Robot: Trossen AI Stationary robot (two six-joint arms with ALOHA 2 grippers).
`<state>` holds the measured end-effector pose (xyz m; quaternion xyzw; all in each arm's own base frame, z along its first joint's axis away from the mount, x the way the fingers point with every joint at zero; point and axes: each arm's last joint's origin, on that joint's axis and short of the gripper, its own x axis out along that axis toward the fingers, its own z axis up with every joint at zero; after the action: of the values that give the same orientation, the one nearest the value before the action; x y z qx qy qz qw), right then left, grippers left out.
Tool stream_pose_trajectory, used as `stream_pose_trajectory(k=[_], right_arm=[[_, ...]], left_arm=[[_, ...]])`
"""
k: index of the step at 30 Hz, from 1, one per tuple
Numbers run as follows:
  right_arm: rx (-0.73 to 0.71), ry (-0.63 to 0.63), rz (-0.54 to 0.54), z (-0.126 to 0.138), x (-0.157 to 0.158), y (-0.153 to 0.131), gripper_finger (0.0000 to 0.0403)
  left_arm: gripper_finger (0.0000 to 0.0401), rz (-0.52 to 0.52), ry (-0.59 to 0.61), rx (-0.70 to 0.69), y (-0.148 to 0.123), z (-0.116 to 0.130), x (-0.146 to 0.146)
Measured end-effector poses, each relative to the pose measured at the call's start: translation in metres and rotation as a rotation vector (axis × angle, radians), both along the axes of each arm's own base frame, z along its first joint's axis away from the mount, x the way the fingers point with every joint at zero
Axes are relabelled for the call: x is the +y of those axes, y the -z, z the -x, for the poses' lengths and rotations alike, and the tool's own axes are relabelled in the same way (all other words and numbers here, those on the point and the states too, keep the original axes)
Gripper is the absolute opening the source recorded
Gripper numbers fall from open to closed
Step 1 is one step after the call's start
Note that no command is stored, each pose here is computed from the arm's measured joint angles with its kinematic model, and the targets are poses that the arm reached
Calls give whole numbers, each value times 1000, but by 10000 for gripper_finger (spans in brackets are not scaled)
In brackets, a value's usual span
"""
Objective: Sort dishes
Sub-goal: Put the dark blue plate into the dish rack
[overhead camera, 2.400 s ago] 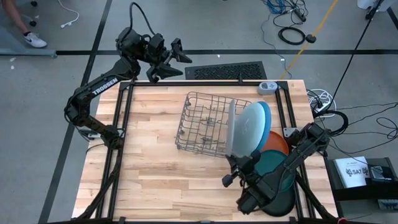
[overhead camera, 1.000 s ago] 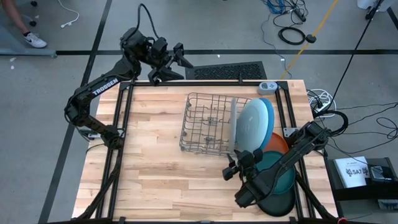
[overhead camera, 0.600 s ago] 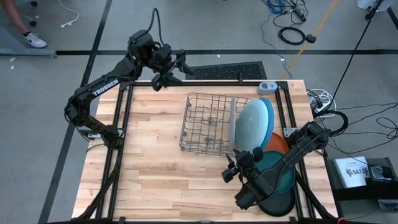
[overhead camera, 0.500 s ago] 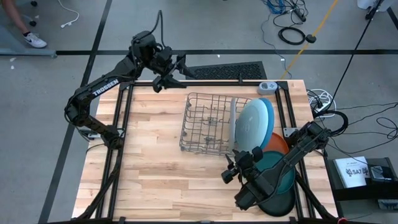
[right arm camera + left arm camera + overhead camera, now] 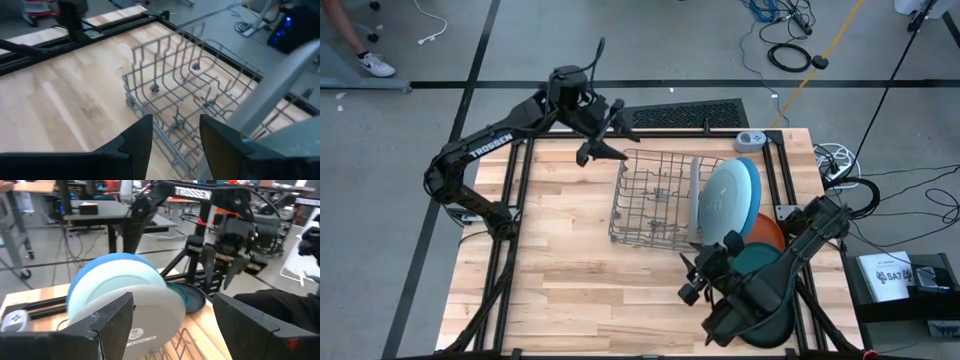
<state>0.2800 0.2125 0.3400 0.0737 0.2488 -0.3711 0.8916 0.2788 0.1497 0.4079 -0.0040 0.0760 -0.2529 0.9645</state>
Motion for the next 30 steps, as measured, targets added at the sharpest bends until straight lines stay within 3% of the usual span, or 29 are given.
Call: stream_pose_trajectory(k=[5,12,15,17,23,30], right_arm=[[-12,-62,50,-2,2,-18,143],[32,-135,182,3,0,-39,55],[11,-159,263,11,2,-52,12],[-4,-185,332,18,4,-61,6],[-99,-222,452,50,5,-89,2],[-127,-257,494,74,-2,-109,1]], left_arm=[[271,-14,69,-15,-4,-8,-24],[271,-89,51,-76,-29,5,-71],[271,-196,19,-83,-36,19,-98],[271,-262,3,-61,-33,22,-116],[271,-321,-22,50,26,4,-171],[271,-358,150,-266,103,-34,-246]])
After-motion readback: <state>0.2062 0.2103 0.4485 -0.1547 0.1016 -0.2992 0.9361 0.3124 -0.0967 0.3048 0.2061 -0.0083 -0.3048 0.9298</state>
